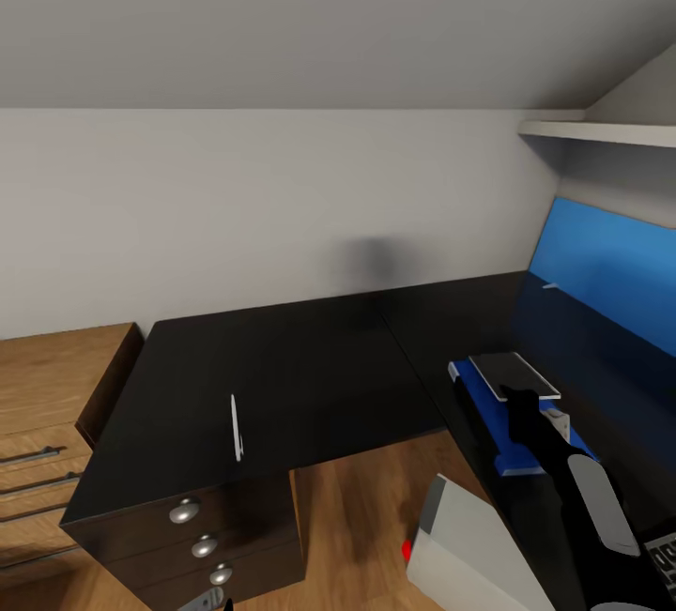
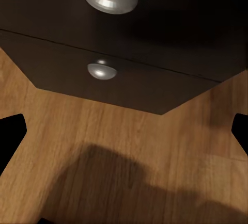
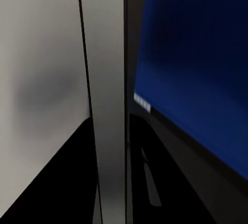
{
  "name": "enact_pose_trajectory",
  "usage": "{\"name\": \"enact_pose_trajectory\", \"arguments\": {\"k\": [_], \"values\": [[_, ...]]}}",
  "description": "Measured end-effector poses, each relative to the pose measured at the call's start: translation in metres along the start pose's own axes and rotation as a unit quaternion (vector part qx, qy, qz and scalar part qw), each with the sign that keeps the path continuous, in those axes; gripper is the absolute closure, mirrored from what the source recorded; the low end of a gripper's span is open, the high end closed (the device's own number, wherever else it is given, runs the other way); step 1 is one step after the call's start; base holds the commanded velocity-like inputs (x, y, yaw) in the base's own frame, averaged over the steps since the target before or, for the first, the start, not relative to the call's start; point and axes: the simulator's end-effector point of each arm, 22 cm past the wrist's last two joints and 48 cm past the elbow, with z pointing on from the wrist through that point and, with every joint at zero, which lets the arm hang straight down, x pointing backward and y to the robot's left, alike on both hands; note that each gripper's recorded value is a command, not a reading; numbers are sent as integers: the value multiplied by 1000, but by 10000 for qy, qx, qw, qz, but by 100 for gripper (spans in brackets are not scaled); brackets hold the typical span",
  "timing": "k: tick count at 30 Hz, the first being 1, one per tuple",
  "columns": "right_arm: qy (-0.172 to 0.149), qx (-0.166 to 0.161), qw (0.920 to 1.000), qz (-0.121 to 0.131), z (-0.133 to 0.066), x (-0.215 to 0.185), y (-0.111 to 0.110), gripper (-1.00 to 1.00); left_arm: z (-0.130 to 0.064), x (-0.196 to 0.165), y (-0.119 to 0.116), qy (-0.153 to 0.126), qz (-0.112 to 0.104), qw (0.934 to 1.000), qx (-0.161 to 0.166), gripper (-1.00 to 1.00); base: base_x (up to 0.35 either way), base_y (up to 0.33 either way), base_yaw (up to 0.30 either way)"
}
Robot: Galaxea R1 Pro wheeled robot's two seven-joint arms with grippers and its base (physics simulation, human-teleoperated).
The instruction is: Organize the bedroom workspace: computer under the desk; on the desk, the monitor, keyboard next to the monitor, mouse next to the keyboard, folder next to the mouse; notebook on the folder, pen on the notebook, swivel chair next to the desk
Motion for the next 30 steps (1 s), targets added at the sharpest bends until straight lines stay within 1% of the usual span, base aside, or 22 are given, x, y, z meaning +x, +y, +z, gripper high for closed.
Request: {"name": "enact_pose_trajectory", "arguments": {"k": [17,23,30], "values": [[2,9,10000,8,-8,-4,26,100,-21,-18,-4,3,-2,10000,0,-100,0,0,0],[6,41,10000,13,-8,-4,25,100,-21,-18,-4,5,0,10000,-3,-100,0,0,0],[14,270,9996,25,-9,-3,14,100,-21,-18,-4,3,2,10000,-4,-100,0,0,0]]}}
